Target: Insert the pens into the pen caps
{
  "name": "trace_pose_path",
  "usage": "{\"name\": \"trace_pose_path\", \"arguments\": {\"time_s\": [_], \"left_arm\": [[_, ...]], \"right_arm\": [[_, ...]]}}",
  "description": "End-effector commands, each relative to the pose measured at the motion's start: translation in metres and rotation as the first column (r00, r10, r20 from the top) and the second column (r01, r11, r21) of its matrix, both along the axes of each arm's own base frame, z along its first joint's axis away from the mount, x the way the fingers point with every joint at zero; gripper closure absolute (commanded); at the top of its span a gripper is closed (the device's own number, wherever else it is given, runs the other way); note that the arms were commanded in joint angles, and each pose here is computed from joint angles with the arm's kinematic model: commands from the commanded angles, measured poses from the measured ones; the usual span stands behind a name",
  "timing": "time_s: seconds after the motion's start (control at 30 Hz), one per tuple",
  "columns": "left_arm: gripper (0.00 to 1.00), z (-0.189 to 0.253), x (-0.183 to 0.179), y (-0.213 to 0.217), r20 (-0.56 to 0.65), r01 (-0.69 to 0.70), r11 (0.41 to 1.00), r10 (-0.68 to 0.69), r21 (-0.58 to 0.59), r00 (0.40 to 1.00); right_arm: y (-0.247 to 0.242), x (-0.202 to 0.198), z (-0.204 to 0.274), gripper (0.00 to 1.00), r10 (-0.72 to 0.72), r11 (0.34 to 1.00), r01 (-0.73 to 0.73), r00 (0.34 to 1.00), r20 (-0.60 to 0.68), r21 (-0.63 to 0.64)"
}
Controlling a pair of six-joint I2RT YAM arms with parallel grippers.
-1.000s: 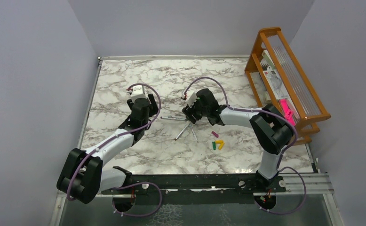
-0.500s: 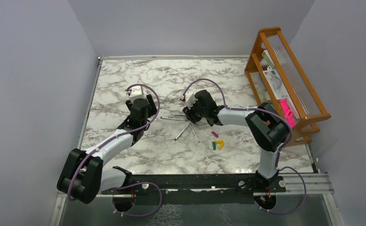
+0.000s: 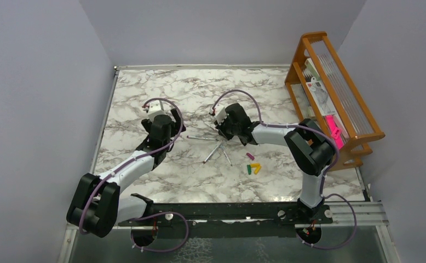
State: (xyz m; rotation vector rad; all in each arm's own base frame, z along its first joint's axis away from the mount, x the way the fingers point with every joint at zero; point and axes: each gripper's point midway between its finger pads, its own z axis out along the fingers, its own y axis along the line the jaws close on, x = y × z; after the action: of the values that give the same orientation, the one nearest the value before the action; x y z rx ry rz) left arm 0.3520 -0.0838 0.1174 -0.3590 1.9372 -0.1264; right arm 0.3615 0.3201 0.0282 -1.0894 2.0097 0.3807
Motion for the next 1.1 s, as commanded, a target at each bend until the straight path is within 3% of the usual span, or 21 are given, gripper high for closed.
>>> {"name": "trace_pose_path", "arguments": {"time_s": [0.0,0.13,0.3,0.43,0.6,0.73,0.83,1.07], "left_arm": [[0.01,0.003,-0.001,-0.002,0.013,-0.040,0.990,0.042,-0.134,0.999],[0.01,0.009,0.005,-0.044,0.042,0.170,0.960,-0.165,-0.221,0.985],[0.01,0.033,0.005,-0.109,0.133,0.436,0.808,-0.419,-0.395,0.898],[0.02,0.060,0.000,-0.138,0.262,0.564,0.670,-0.503,-0.483,0.823],[0.02,0.100,-0.019,-0.157,0.470,0.718,0.492,-0.545,-0.492,0.695],[0.05,0.128,-0.037,-0.165,0.596,0.821,0.378,-0.564,-0.429,0.571],[0.08,0.135,-0.043,-0.168,0.629,0.848,0.352,-0.570,-0.396,0.529],[0.12,0.139,-0.050,-0.172,0.651,0.866,0.328,-0.572,-0.378,0.500]], "right_arm": [[0.002,0.016,0.021,0.98,-0.091,0.995,0.090,0.995,0.043,0.033],[-0.002,0.021,0.060,0.98,-0.205,0.968,0.188,0.975,0.088,0.164],[-0.002,0.000,0.111,0.98,-0.261,0.881,0.211,0.963,0.064,0.423],[-0.005,-0.033,0.142,0.98,-0.239,0.735,0.199,0.971,-0.026,0.648],[0.001,-0.069,0.186,0.98,-0.106,0.548,0.098,0.993,-0.047,0.830],[0.007,-0.085,0.210,0.98,-0.021,0.492,0.042,0.999,-0.037,0.870],[0.007,-0.094,0.229,0.98,0.014,0.447,-0.002,1.000,-0.005,0.895],[0.015,-0.098,0.235,0.98,0.067,0.442,-0.029,0.998,-0.001,0.897]]}}
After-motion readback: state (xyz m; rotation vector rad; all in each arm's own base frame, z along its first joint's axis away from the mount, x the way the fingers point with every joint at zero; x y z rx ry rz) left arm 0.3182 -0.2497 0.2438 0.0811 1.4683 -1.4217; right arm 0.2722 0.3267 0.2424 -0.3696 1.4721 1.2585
